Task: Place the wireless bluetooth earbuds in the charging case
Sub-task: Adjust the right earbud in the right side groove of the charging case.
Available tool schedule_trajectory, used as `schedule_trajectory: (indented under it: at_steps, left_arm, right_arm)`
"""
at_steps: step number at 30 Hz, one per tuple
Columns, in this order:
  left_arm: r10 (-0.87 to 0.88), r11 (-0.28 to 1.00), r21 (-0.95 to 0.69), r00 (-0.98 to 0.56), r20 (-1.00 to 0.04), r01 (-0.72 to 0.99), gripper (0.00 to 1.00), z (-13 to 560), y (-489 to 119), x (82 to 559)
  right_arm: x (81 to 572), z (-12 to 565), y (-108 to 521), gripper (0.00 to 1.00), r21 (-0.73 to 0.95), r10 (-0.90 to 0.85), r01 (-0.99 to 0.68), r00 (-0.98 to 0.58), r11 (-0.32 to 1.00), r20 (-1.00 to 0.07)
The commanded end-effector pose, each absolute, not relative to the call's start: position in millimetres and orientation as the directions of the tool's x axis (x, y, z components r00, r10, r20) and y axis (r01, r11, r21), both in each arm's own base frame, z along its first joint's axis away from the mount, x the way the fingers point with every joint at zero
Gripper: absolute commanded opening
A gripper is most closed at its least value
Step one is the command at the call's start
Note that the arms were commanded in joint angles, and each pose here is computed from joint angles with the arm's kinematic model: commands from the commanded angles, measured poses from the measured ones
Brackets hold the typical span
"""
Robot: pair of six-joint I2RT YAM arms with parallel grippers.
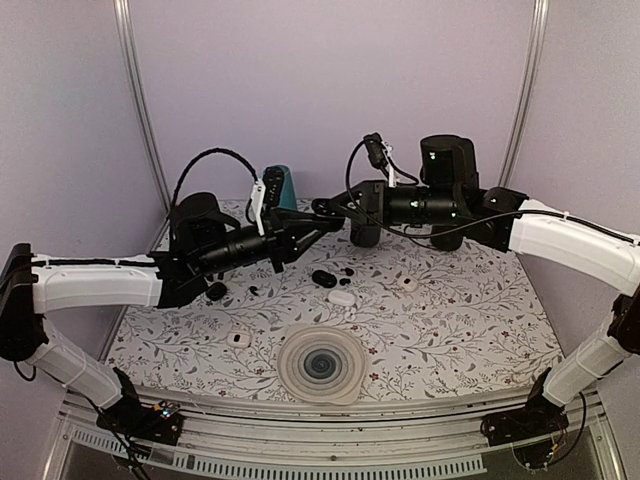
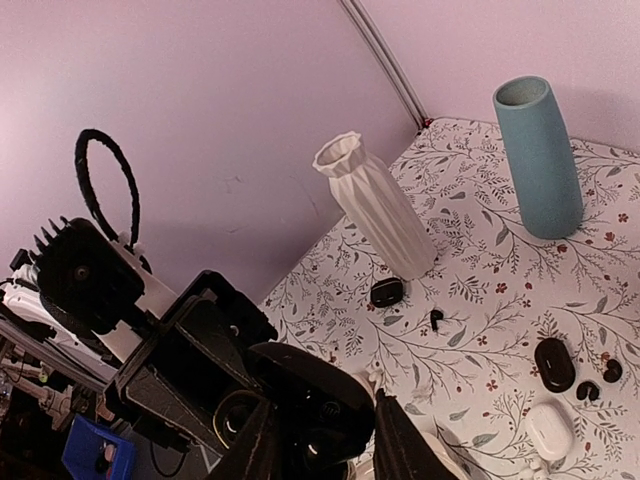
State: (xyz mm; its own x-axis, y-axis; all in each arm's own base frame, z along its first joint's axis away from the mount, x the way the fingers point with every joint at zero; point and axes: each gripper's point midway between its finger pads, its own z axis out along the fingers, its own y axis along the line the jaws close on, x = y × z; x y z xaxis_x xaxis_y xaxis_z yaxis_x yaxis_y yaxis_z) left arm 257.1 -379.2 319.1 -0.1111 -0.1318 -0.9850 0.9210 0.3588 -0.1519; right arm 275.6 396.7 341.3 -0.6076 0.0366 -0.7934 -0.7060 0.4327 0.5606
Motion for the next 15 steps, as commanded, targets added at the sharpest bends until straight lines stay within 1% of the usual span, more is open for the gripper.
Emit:
schedule_trajectory:
  at_steps: [1, 6, 10, 15]
  left_arm:
    - [-0.138, 0.28, -0.181, -0.147, -0.979, 0.943, 0.0, 318.0, -383.2, 250.1]
    - [-0.137, 0.228, -0.205, -0.177, -0.975, 0.952, 0.0, 317.7, -385.3, 248.0]
    - [-0.15, 0.2, -0.226, -0.198, -0.969, 0.953, 0.0, 318.2, -383.3, 247.8]
    - [-0.157, 0.189, -0.223, -0.195, -0.968, 0.956, 0.0, 320.4, -380.9, 246.1]
  right_arm:
    - [222.5, 373.3, 416.2, 0.31, 0.519, -0.03, -0.828, -0.536, 0.21, -0.844]
    - [213.9, 376.2, 416.0, 0.33, 0.472, -0.052, -0.863, -0.488, 0.18, -0.871]
    - [213.5, 376.6, 413.2, 0.38, 0.437, -0.06, -0.88, -0.454, 0.188, -0.889]
    - [219.6, 376.1, 408.4, 0.45, 0.441, -0.051, -0.868, -0.463, 0.23, -0.885]
